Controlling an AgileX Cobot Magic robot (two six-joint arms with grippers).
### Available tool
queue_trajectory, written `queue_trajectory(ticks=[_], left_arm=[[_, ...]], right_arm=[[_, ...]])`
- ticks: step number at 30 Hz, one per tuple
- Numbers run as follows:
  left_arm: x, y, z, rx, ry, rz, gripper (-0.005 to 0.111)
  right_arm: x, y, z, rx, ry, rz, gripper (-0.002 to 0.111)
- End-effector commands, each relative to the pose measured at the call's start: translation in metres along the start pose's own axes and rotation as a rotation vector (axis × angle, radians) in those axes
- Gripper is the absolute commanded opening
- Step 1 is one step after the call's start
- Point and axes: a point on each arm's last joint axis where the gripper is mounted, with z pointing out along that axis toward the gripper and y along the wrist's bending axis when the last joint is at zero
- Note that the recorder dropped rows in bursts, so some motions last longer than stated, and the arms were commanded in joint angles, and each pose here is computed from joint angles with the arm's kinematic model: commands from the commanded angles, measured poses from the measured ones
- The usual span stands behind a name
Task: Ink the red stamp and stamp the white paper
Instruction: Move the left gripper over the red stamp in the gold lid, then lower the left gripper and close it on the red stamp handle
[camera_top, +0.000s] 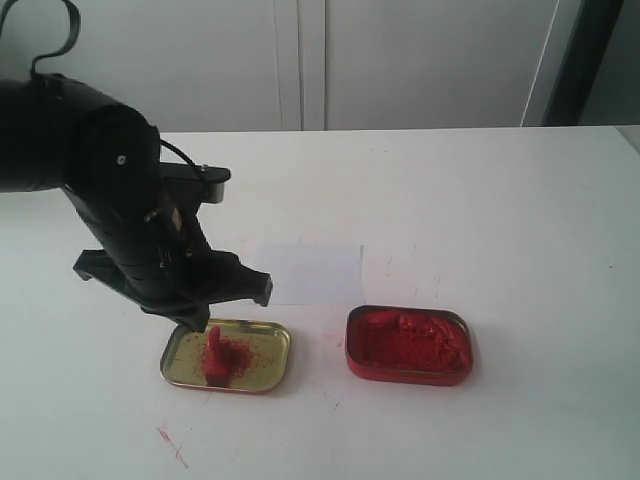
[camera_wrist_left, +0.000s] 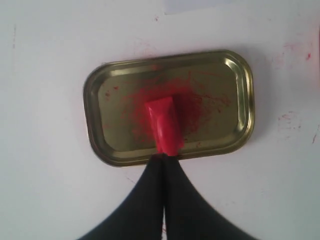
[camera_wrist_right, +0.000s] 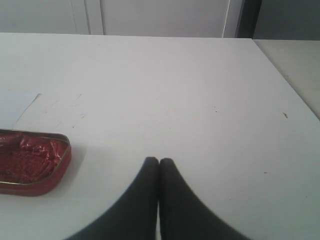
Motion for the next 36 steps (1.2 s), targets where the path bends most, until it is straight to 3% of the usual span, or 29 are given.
queue_trajectory(ticks=[1,8,16,19,36], left_arm=[[-0.006,-0.004,0.004,-0.024,-0.008,-0.007,0.0],[-0.01,-0.003,0.014,-0.054,-0.02,-0.028,0.002],[-0.011,-0.003,0.016,-0.046,-0.03,-0.035,0.043],[-0.011,-0.004,0.02,-0.052,-0.018,-0.034,0.052],[-0.01,-0.004,0.052,-0.084,0.05,-0.028,0.052]], right_arm=[[0.0,0.0,0.0,0.005,-0.013,0.005,0.0],[0.0,0.0,0.0,0.005,-0.013,0.005,0.0],[0.0,0.0,0.0,0.005,-0.013,0.005,0.0],[0.0,0.0,0.0,0.005,-0.013,0.005,0.0],[0.0,0.0,0.0,0.005,-0.013,0.005,0.0]])
